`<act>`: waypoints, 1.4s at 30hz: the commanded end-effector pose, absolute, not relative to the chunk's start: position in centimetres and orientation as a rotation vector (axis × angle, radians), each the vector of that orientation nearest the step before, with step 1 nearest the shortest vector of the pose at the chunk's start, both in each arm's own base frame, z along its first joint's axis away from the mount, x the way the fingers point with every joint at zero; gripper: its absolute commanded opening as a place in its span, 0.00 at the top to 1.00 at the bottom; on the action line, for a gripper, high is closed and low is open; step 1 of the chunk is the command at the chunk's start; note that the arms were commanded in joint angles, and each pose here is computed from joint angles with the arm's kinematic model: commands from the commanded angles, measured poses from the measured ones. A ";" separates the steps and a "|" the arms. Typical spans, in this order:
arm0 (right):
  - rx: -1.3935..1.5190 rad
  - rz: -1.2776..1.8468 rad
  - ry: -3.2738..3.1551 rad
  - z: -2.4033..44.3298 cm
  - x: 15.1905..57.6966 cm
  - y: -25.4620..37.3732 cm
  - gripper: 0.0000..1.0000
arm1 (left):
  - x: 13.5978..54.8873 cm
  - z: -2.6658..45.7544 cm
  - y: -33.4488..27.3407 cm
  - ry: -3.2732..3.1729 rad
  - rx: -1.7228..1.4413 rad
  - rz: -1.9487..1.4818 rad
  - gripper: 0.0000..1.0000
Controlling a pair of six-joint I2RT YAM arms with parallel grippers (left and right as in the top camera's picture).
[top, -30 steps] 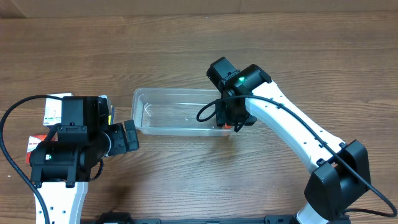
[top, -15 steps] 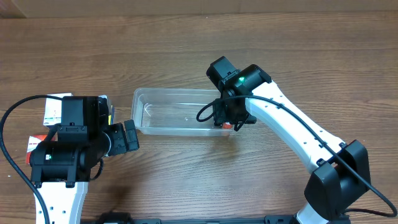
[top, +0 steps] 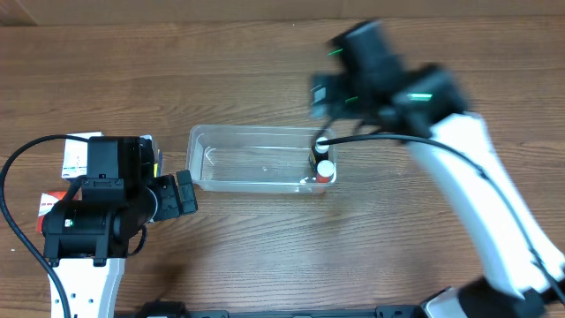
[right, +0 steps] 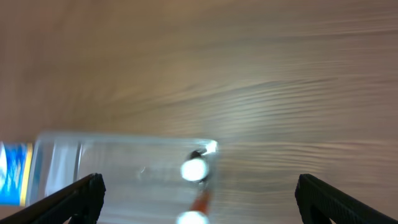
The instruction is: Pack container
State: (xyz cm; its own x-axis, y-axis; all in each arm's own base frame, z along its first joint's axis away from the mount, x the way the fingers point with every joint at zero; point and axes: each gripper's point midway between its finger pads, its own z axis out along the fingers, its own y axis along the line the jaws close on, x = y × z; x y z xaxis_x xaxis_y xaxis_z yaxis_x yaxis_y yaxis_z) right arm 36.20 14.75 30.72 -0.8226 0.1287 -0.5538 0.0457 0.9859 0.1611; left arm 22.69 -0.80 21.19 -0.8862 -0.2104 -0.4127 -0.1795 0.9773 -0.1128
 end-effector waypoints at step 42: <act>0.773 0.111 2.821 23.2 31.0 -2.4 0.00 | 34.3 5.8 9.1 3.193 -0.103 -0.089 0.00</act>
State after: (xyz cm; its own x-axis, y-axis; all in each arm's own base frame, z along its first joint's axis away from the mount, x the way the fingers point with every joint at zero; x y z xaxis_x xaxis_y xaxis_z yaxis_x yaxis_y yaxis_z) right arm 31.02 -2.39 23.13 -0.8311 0.5268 -0.1785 0.5113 0.8499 0.1276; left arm 33.20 10.67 7.09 -0.9879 -0.1479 0.0460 -0.1486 0.9888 -0.0133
